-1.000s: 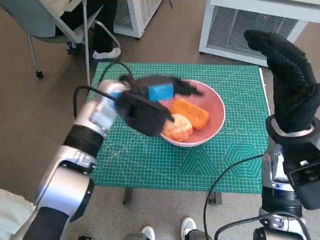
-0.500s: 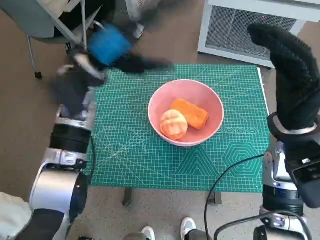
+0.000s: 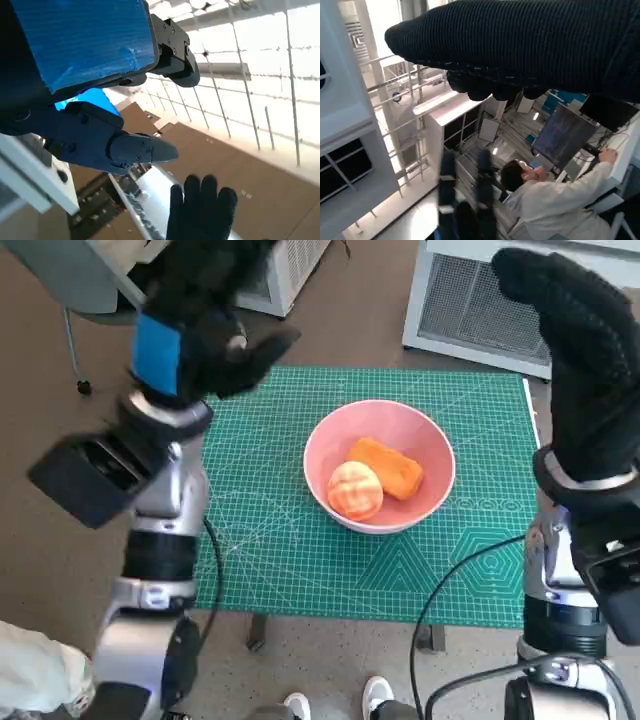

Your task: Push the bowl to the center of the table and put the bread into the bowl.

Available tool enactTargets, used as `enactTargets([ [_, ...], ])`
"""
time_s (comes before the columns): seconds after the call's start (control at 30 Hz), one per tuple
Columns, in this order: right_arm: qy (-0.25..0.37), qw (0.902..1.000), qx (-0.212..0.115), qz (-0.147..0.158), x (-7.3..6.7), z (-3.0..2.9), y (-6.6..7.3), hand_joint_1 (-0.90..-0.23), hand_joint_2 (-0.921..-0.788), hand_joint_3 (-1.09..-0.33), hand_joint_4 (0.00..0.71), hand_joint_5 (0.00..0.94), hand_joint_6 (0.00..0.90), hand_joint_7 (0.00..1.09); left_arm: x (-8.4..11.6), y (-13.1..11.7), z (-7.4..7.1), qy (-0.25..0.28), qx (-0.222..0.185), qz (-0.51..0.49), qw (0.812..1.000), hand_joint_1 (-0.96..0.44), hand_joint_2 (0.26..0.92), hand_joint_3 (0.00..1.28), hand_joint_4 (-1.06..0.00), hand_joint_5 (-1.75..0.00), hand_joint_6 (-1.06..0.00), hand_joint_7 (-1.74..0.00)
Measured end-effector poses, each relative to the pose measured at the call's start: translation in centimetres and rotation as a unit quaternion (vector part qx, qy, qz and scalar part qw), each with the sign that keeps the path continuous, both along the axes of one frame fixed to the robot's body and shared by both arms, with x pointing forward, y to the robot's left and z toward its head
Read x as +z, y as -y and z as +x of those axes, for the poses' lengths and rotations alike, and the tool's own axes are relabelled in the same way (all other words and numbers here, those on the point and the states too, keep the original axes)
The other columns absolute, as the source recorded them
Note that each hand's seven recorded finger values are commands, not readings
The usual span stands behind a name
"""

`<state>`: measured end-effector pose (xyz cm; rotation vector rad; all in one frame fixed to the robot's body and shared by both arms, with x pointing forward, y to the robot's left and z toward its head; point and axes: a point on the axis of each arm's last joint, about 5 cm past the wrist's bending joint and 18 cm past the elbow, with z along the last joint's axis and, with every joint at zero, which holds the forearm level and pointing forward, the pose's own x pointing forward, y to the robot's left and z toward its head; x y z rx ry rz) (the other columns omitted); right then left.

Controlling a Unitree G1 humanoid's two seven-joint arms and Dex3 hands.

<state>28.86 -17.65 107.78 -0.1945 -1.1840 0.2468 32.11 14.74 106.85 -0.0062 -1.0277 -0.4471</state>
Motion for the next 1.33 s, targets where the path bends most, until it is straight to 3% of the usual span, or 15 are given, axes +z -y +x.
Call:
enactTargets([
  [0.5,-0.007,0.9999,0.009,0.001,0.2,0.51,-0.6,-0.548,-0.921,-0.727,0.298,0.0,0.046,0.59,-1.6,1.4,-0.4,-0.027,-0.028,-0.033,0.999,-0.52,0.921,0.29,-0.38,0.0,-0.19,-0.54],
  [1.33,-0.009,0.9999,0.009,0.0,0.3,0.67,-0.6,-0.551,-0.921,-0.74,0.293,0.0,0.053,0.58,-2.1,1.9,-0.7,-0.028,-0.008,-0.008,1.0,-0.53,0.921,0.3,-0.36,0.0,-0.23,-0.42],
])
